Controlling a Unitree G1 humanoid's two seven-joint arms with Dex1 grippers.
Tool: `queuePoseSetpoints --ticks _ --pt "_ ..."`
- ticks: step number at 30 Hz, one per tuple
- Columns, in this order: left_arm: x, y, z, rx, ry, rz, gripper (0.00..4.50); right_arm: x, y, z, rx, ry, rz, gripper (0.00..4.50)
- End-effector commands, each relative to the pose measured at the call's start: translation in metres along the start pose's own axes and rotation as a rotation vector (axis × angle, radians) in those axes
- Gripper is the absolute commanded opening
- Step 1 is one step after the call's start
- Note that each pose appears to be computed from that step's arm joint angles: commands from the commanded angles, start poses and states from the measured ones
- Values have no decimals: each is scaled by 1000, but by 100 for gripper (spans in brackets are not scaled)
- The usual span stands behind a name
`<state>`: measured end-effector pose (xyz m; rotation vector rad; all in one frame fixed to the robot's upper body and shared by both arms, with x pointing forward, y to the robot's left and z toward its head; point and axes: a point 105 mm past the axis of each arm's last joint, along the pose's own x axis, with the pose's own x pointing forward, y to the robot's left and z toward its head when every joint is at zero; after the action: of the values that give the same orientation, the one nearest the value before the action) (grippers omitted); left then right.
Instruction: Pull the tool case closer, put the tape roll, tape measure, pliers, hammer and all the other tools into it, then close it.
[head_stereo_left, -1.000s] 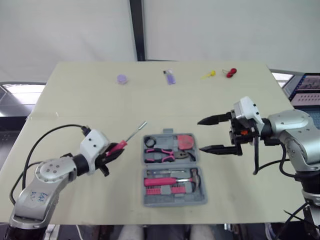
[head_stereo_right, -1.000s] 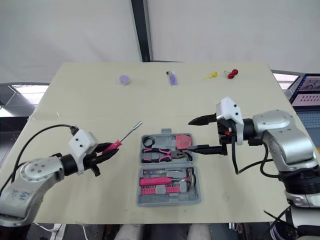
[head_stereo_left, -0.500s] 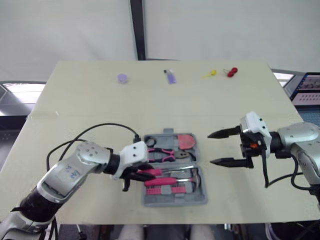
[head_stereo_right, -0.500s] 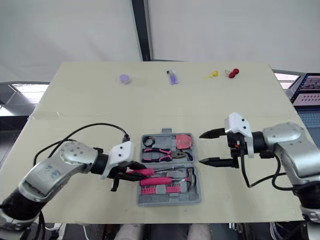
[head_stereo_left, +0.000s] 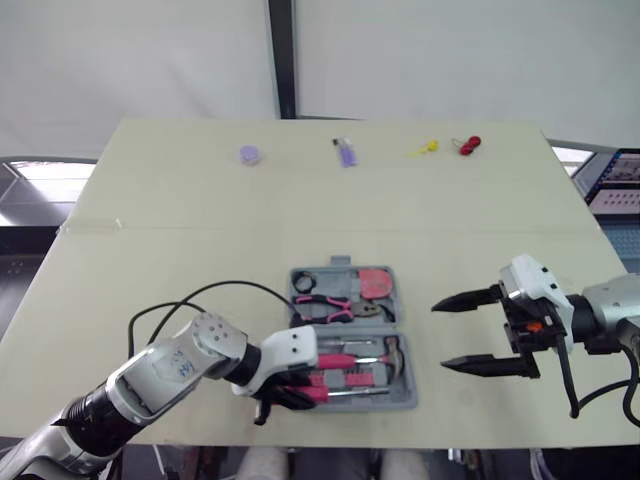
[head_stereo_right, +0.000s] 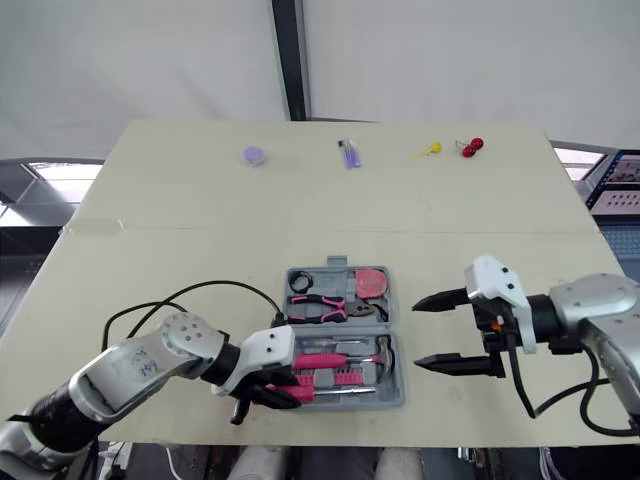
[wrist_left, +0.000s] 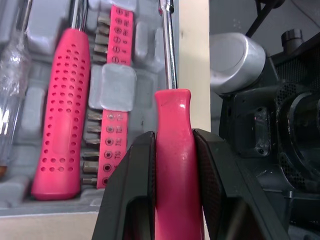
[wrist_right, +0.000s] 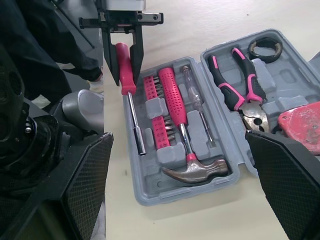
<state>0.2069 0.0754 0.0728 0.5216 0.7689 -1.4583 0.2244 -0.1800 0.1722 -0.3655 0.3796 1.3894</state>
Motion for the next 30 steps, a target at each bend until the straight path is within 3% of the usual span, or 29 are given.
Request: queuePoseSetpoints --ticks 1,7,11,19,30 --pt "5 -3 7 -1 -1 1 63 -4 3 9 -30 -5 -10 450" --pt "12 -5 13 -27 0 -9 63 -6 3 11 -23 -2 -12 450" --pt "11 -1 10 -12 60 19 63 -5 4 12 -25 -2 -11 450" --pt "12 2 30 7 62 58 63 1 4 14 -29 -23 -15 450" --pt "13 -12 36 -6 99 0 63 7 7 12 -22 -45 -35 450"
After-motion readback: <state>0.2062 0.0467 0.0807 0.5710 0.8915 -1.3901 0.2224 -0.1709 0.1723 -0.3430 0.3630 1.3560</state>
